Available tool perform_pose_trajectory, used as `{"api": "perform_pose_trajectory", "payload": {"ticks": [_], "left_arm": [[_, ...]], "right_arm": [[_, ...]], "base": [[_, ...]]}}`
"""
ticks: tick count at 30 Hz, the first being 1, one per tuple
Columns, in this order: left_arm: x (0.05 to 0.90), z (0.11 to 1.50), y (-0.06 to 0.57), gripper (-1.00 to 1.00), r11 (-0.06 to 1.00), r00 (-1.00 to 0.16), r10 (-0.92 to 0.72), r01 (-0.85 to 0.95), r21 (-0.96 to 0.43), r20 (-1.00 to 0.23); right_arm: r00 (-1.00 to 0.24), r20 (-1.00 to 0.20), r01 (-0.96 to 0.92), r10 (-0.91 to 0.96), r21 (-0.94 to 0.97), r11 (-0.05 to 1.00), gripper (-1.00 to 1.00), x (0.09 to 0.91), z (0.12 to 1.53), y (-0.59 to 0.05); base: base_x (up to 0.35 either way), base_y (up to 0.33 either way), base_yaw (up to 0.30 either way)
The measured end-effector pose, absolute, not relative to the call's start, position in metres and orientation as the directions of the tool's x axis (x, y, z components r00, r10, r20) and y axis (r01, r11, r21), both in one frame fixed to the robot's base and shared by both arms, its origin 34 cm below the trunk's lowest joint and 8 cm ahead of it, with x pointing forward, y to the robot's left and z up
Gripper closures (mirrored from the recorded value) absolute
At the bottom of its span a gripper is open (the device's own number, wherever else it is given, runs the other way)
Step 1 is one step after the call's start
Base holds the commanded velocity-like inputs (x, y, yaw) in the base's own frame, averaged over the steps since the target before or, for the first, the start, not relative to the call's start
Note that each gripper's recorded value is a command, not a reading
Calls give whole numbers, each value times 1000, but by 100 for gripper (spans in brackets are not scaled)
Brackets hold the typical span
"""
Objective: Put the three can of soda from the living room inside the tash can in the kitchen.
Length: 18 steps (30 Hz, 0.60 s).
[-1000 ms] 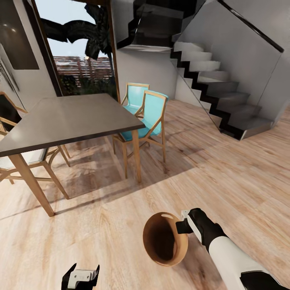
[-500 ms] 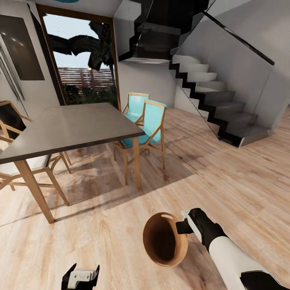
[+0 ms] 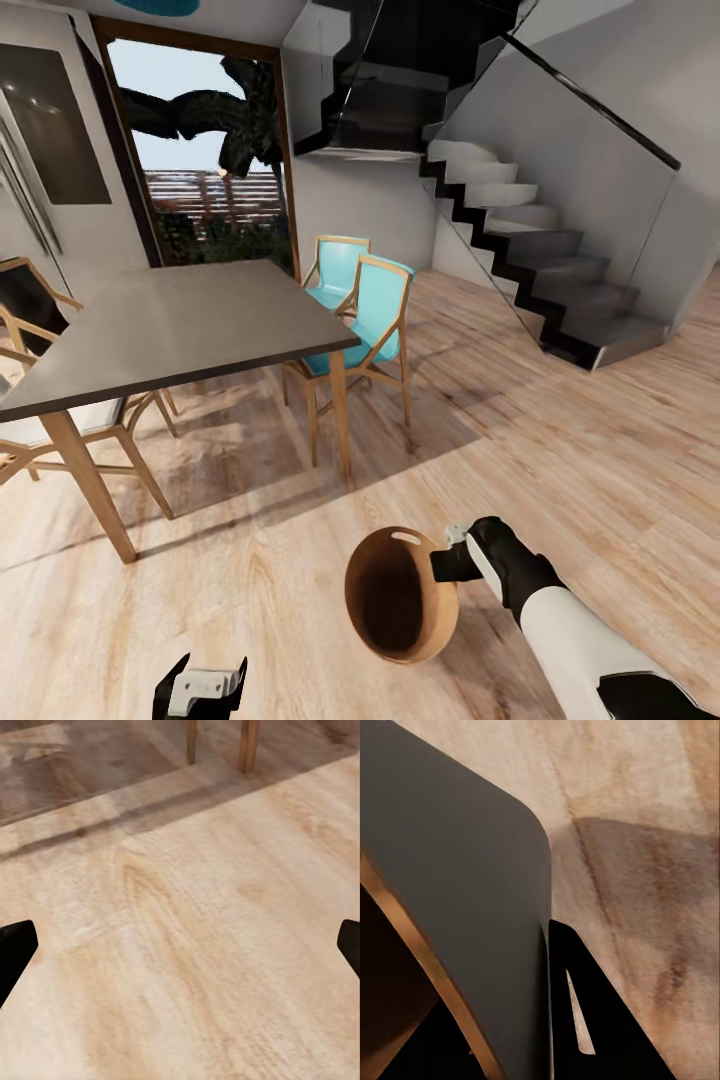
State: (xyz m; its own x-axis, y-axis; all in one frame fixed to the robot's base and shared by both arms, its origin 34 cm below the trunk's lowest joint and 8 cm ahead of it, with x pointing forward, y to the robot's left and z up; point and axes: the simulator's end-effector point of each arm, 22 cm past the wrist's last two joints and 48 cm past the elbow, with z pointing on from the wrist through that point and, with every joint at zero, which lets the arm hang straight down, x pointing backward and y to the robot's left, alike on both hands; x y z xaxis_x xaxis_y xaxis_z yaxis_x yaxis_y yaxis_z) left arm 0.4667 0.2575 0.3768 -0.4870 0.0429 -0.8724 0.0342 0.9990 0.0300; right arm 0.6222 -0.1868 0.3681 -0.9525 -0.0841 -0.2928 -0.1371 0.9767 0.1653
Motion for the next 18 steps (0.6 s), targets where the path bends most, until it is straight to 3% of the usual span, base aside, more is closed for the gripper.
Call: {"api": "perform_pose_trajectory", "payload": {"ticks": [18], "left_arm": [[477,417,258,-100,999,-488,40,34,27,-872]], "right_arm": [[-975,-211,-114,-70,204,972,100,613,403,-190]], "base": [[0,0,0]]}}
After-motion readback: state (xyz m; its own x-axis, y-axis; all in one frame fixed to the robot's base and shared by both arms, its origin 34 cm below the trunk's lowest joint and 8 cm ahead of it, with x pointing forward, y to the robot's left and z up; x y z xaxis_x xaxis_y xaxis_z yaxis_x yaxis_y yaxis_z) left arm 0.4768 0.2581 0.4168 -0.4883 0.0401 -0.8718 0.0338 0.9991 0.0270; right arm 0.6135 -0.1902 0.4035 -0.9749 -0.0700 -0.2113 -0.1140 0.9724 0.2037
